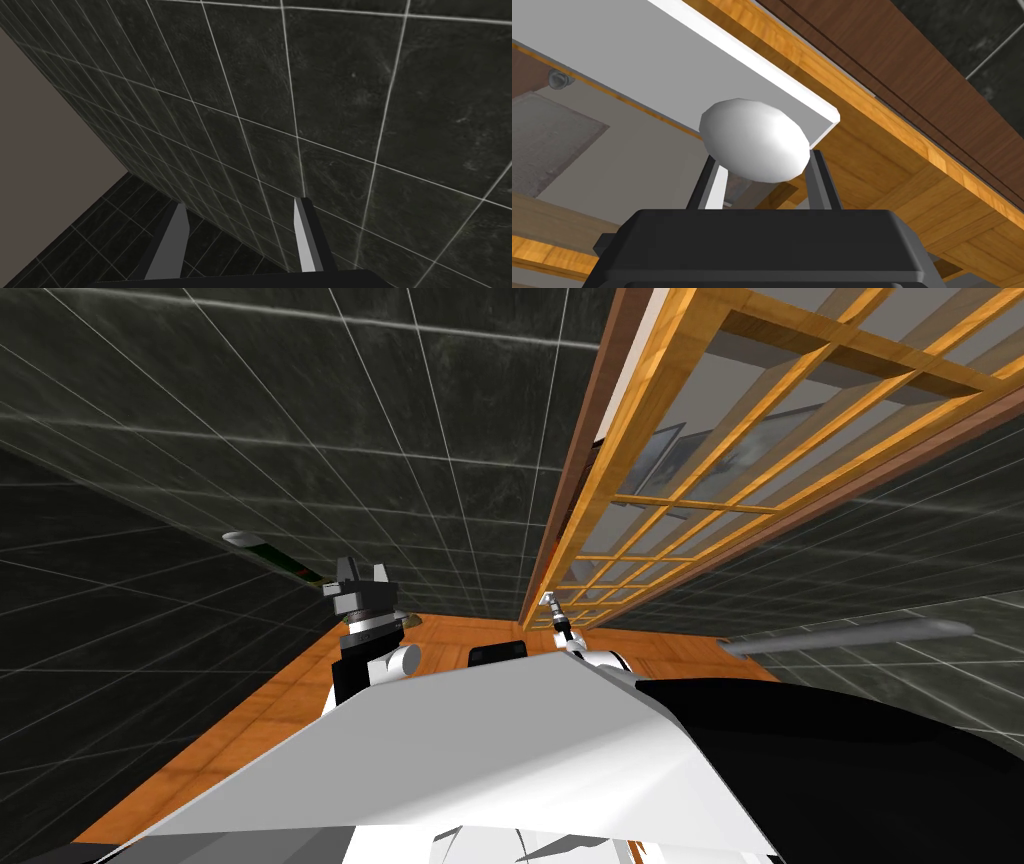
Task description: Pull the door open
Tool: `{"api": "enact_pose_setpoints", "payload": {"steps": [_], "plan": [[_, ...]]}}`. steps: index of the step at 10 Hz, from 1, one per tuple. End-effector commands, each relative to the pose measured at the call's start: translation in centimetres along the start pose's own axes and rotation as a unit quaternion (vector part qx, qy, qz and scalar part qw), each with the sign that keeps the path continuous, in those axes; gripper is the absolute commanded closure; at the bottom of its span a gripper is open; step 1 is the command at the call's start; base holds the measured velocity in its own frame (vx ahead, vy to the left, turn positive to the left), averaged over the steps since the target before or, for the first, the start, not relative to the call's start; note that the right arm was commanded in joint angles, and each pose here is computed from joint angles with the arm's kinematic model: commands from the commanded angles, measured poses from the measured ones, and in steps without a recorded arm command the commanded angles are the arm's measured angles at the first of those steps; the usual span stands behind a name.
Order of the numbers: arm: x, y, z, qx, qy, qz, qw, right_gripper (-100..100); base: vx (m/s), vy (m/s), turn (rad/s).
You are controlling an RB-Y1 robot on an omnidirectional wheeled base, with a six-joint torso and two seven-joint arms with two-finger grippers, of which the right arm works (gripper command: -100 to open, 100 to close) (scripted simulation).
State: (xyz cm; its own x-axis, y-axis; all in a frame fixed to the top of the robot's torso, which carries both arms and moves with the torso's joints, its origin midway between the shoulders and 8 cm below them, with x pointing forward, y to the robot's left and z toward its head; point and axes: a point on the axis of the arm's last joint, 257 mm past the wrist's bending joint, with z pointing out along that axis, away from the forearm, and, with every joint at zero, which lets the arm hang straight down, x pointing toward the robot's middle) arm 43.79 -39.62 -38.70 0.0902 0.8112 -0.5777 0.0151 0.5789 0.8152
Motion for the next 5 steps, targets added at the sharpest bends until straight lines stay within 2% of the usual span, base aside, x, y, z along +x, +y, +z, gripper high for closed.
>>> {"api": "enact_pose_setpoints", "payload": {"steps": [1,5], "plan": [[0.85,0.20,-0.17,0.001,0.005,0.019,0.9998,100,-0.030,-0.008,0.028],[0.58,0.11,-0.10,0.004,-0.004,0.087,0.9962,100,-0.043,-0.024,0.057]]}}
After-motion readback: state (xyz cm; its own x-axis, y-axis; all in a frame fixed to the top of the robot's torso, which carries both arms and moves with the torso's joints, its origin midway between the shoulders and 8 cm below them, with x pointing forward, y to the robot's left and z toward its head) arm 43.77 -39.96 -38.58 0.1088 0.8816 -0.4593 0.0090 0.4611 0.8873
